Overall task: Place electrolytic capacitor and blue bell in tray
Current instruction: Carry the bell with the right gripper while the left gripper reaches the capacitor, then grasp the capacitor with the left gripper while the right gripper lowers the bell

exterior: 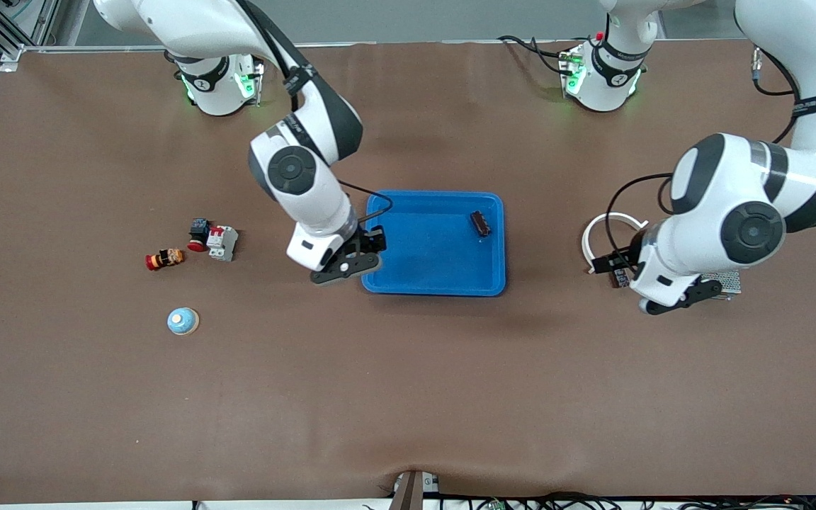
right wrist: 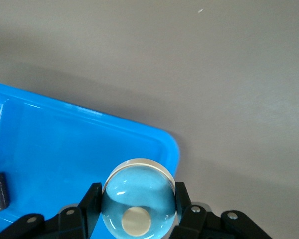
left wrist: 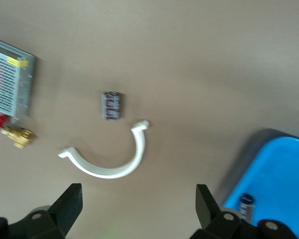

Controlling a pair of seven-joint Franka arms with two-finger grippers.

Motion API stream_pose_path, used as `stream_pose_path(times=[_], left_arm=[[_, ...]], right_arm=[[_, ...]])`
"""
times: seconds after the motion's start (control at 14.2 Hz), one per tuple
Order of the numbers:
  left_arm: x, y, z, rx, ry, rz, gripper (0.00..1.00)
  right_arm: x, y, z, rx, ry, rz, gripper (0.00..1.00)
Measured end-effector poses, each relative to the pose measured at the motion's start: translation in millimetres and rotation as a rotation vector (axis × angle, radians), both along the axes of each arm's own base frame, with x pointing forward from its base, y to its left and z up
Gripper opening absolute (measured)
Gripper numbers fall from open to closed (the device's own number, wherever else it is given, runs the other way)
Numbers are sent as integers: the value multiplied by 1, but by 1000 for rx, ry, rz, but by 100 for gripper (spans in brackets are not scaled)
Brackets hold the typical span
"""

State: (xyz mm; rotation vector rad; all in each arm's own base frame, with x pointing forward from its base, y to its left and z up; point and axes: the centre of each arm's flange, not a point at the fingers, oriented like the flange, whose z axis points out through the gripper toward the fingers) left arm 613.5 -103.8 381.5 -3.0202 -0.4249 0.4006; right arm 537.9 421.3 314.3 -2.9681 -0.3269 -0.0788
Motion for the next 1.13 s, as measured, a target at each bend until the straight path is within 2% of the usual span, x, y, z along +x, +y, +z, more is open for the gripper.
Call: stream_pose_path(times=[0.21, 0.57, 1.13], left_arm=[[-1, 42, -25, 15, 28, 7, 100], [-8, 67, -81, -12, -5, 43, 100], [-21, 77, -143, -54, -51, 70, 98]], right_arm=[[-20, 26, -31, 4, 7, -24, 63], [-32, 38, -57, 11, 4, -39, 63], [-44, 46, -91, 9, 5, -43, 63]])
